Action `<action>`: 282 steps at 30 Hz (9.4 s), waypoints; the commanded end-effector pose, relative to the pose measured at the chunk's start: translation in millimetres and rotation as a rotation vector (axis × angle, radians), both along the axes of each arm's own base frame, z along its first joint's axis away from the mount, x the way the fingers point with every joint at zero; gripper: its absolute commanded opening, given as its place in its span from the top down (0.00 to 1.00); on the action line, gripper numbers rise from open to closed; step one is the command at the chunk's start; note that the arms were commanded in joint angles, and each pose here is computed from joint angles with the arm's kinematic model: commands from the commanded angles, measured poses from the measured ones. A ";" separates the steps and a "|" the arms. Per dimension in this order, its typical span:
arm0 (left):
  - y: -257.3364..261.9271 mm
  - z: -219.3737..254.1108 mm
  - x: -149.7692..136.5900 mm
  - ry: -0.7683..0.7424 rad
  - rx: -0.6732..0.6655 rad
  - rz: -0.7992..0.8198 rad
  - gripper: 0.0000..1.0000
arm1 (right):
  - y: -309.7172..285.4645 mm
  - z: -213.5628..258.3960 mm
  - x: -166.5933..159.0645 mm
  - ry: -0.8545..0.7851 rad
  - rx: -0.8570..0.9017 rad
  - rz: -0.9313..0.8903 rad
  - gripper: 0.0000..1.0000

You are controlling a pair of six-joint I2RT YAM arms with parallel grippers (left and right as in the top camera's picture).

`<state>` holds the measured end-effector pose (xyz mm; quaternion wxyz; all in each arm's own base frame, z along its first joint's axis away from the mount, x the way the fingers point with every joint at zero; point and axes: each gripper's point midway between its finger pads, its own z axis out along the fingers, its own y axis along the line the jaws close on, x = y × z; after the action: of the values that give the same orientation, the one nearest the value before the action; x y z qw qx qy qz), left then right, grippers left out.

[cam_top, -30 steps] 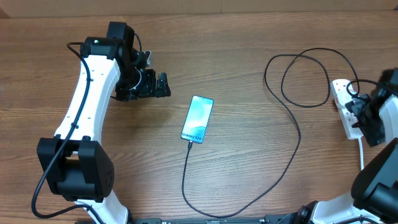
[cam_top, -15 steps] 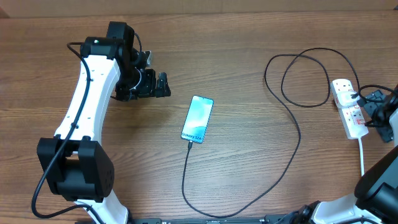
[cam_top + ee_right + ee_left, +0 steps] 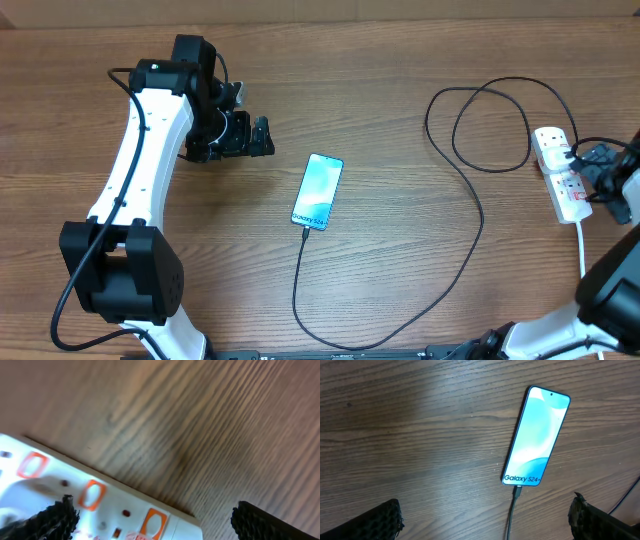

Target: Plug charger to phone and switch on socket

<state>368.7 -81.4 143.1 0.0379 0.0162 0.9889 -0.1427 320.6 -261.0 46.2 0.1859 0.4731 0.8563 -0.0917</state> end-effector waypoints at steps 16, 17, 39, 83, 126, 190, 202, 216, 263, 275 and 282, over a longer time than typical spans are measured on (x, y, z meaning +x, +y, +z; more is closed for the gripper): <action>0.6 4.1 0.0 -0.011 0.000 0.007 0.00 | -8.6 -12.1 9.7 -0.013 -0.021 0.015 0.00; 0.6 4.1 0.1 -0.011 0.000 0.007 0.00 | -8.8 -13.6 10.0 -0.012 -0.020 0.015 0.00; 0.6 4.1 0.0 -0.011 0.000 0.007 0.00 | 5.3 -44.0 6.6 0.024 0.078 0.015 0.00; 0.6 4.1 0.0 -0.011 0.000 0.007 0.00 | 34.3 -52.9 -9.0 0.080 0.215 0.044 0.00; 0.6 4.1 0.0 -0.011 0.000 0.007 0.00 | 25.7 12.8 -24.4 0.017 0.125 -0.078 0.00; 0.6 4.1 0.0 -0.011 0.000 0.007 0.00 | 254.1 0.2 33.4 0.012 0.264 0.765 0.00; -0.2 6.5 -0.4 -0.017 -0.001 0.005 0.00 | 254.1 0.2 33.4 0.012 0.264 0.765 0.00; 1.8 110.3 -27.2 -0.318 -0.030 0.003 0.00 | 254.1 0.2 33.4 0.012 0.264 0.765 0.00; 20.3 225.3 -222.5 -0.857 -0.081 0.004 0.00 | 254.1 0.2 33.5 0.012 0.263 0.765 0.00; 28.5 170.9 -261.6 -1.040 -0.073 0.019 0.00 | 254.1 0.2 33.4 0.012 0.264 0.765 0.00; 29.4 179.4 -253.9 -1.260 -0.087 0.028 0.00 | 254.1 0.2 33.4 0.012 0.264 0.765 0.00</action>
<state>113.3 -54.3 323.5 0.5954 0.0860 0.7844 -0.1508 354.0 -7.7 43.3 0.1340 0.1399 0.9768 0.0908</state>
